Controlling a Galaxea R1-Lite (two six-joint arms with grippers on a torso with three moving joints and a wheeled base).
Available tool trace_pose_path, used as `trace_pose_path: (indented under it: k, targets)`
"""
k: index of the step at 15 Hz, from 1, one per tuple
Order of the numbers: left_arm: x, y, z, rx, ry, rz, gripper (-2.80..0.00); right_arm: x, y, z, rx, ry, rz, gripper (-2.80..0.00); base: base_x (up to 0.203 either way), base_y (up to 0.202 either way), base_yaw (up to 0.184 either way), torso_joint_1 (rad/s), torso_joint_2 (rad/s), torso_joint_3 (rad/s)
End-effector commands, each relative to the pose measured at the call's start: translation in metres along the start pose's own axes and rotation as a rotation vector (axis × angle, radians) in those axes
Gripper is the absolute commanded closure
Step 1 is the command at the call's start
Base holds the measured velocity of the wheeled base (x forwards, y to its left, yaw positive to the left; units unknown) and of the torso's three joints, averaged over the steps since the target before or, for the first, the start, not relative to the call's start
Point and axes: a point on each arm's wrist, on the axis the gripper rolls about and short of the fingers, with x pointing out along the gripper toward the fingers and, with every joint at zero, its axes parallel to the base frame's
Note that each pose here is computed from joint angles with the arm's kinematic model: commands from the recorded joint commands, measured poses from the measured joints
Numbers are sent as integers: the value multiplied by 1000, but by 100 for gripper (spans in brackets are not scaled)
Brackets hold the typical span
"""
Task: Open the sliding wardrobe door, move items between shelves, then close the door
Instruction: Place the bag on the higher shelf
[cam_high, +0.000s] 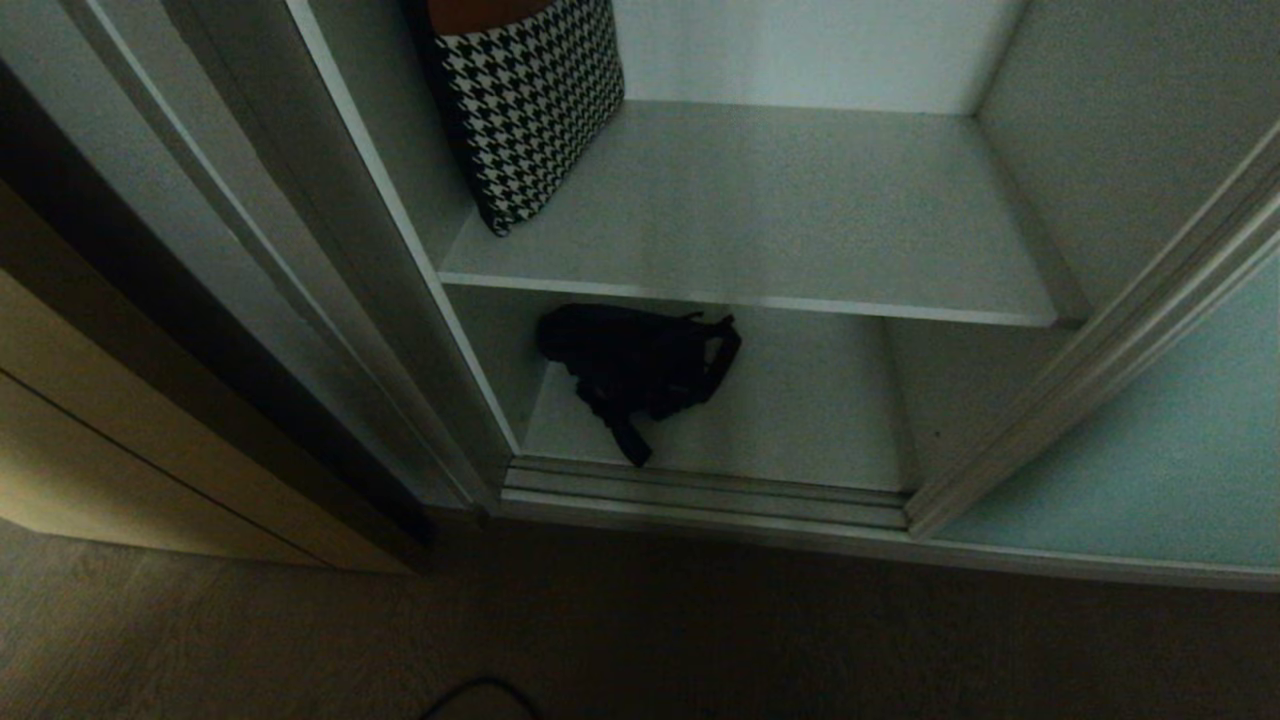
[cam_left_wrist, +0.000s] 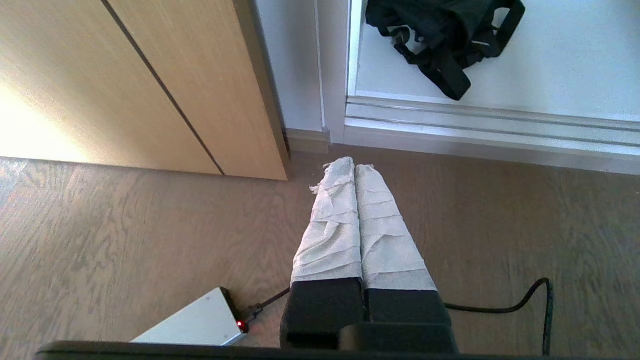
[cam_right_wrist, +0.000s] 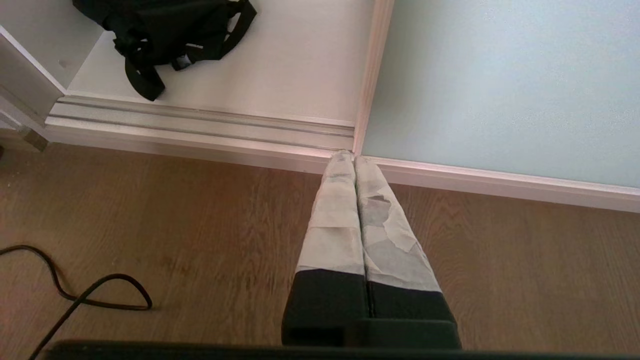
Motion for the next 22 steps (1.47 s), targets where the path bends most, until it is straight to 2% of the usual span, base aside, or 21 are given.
trace_pose_path:
  k: [1,8,22]
  targets:
    - [0,0,0,-1,4,0,0,0,0,0,0,-1,0,0,0,0,0,0,0,0]
    - [0,0,0,3,6,3,0,0,0,0,0,-1,0,0,0,0,0,0,1,-10]
    - [0,0,0,2,8,7,0,0,0,0,0,-1,0,0,0,0,0,2,2,-185]
